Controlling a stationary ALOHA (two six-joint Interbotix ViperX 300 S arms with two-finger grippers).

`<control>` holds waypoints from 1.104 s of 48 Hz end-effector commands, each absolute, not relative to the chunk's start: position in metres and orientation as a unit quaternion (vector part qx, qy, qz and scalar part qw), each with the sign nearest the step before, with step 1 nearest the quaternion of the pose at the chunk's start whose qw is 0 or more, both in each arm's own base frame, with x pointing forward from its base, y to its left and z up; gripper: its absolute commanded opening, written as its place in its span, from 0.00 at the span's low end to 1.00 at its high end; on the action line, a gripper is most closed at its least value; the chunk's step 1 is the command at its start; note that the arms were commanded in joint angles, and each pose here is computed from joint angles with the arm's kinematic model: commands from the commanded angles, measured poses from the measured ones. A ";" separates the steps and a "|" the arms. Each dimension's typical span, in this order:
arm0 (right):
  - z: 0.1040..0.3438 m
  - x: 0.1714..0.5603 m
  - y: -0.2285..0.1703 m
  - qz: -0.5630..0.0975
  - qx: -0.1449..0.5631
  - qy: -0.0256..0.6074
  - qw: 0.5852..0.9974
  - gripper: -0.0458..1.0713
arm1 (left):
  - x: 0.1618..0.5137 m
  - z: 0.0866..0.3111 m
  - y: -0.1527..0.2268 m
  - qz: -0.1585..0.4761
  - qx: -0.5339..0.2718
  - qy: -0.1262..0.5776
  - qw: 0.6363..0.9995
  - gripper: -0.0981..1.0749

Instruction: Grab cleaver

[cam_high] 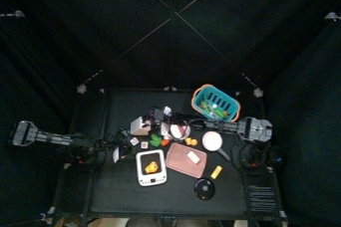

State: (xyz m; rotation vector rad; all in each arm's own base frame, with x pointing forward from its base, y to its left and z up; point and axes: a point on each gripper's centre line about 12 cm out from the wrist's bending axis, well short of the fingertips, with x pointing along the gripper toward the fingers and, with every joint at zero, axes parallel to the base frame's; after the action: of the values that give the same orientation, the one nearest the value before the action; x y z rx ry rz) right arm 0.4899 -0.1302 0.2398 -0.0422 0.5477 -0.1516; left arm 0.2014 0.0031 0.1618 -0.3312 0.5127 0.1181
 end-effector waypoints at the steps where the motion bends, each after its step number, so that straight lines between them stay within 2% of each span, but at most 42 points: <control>1: 0.266 0.490 -0.123 -0.074 -0.034 0.237 0.968 0.73 | 0.205 0.167 0.004 0.059 -0.163 0.243 0.955 0.53; 31: 0.273 0.499 -0.128 -0.079 -0.051 0.223 0.970 0.73 | 0.205 0.167 0.004 0.060 -0.163 0.237 0.956 0.53; 53: 0.259 0.507 -0.131 -0.077 -0.047 0.235 0.968 0.73 | 0.204 0.166 0.004 0.060 -0.163 0.238 0.956 0.53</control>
State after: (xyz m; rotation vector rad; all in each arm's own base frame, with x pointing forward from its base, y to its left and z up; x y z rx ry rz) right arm 0.5064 -0.1278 0.2376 -0.0897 0.5250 -0.1450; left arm 0.2005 0.0036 0.1608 -0.3312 0.5034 0.1217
